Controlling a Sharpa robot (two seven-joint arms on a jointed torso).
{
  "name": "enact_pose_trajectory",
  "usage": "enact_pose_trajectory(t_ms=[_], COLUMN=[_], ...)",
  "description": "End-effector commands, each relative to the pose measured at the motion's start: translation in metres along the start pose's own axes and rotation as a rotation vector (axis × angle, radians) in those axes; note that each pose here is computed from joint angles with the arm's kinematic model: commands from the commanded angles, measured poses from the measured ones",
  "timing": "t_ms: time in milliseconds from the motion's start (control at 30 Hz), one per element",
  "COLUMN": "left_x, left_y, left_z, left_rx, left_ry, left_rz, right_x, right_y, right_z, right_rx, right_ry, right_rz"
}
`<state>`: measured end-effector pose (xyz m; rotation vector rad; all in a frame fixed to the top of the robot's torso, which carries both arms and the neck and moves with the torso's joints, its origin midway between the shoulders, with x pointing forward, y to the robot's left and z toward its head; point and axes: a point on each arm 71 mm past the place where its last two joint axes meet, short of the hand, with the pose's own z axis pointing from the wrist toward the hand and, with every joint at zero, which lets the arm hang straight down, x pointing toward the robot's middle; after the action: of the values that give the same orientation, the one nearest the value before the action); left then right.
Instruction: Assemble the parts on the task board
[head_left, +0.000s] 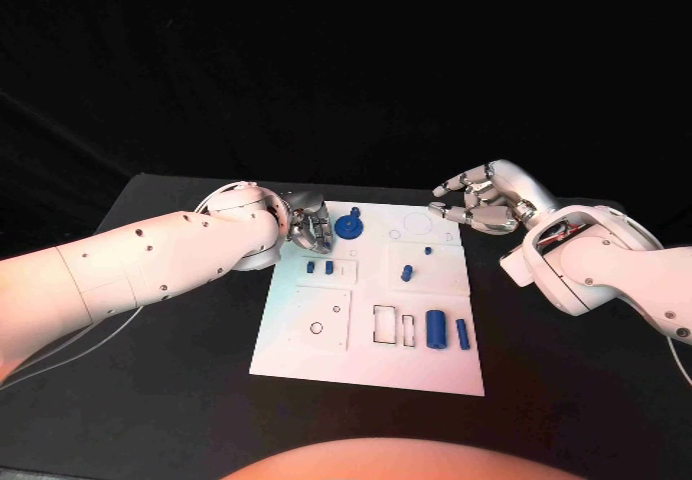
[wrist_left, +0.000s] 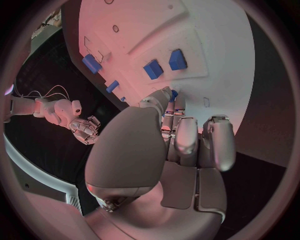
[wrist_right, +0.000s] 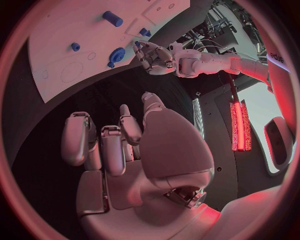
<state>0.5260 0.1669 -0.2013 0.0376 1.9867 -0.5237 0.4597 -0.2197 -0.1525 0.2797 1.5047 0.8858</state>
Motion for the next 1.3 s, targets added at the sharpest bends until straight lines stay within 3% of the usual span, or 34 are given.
enact_pose_trajectory(t_ms=[33, 1300], left_x=[0.0039, 0.0051], left_y=[-0.0027, 0.0018], left_z=[0.0007, 0.0004], left_rx=[0.006, -0.014], left_ry=[0.034, 0.051], left_rz=[0.007, 0.008], right_x=[0.0008, 0.0000], right_y=[0.0010, 0.0001], right_z=[-0.0003, -0.0004], right_rx=[-0.010, -0.007], right_ry=[0.005, 0.001], right_rz=[-0.007, -0.008])
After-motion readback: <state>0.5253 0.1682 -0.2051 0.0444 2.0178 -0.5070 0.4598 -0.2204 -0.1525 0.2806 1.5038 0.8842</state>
